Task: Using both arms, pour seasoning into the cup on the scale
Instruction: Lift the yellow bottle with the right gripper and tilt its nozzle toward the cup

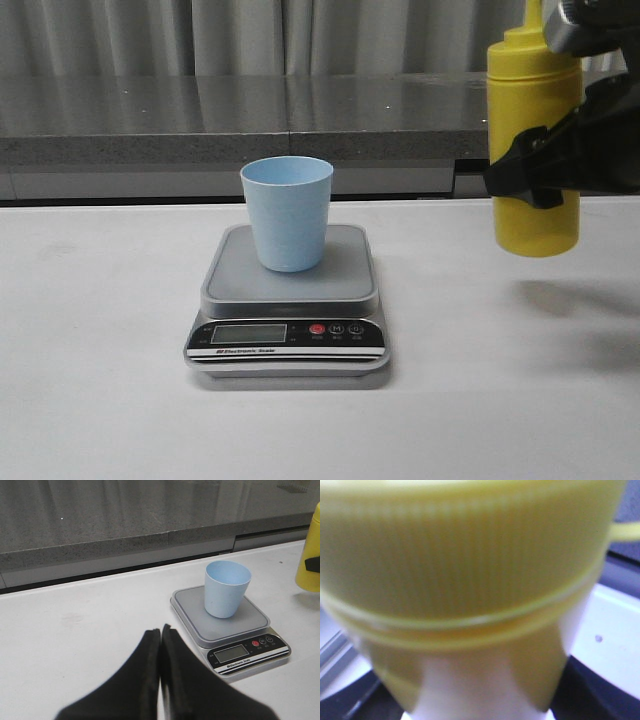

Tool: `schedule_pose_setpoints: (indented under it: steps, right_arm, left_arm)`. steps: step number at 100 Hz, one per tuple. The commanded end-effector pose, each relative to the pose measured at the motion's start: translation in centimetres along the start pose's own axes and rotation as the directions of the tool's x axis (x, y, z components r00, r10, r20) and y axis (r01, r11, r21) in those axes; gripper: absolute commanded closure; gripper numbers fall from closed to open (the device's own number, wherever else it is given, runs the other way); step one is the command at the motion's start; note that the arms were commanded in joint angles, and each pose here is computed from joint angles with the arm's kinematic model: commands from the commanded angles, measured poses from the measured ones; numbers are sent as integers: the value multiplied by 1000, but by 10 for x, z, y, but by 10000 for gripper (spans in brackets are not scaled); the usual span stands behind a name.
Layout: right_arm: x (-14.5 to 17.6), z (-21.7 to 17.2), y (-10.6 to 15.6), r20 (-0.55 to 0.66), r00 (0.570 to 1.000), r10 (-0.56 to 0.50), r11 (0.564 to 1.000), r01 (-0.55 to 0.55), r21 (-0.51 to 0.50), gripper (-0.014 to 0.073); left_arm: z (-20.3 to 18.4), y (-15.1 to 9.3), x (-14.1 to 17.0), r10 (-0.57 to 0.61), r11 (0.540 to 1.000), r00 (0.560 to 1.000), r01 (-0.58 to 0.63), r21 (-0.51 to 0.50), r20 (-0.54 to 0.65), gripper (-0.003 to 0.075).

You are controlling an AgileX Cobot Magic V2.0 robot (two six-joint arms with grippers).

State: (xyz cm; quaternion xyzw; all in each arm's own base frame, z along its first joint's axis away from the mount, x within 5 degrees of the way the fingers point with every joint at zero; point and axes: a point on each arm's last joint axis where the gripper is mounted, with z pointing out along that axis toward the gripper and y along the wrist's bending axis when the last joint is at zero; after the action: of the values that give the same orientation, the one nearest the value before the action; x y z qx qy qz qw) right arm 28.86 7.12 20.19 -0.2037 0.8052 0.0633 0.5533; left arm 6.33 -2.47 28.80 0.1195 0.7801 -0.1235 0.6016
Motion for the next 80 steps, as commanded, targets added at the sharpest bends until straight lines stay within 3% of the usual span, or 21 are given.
schedule_pose_setpoints:
  steps: [1,25,56,80]
  right_arm:
    - [-37,-9,-2,86,984,-155,988,156,-6,655]
    - [-65,-12,-3,-8,909,-416,909,416,0,655]
    - [-90,-7,16,-80,806,-587,808,589,-7,655]
    - [-90,18,31,-234,699,-676,723,690,-27,655]
  left_arm:
    - [-3,0,-15,-22,1000,996,22,1,90,741]
    - [-3,0,-15,-22,1000,996,22,1,90,741]
    - [-3,0,-15,-22,1000,996,22,1,90,741]
    - [-3,0,-15,-22,1000,996,22,1,90,741]
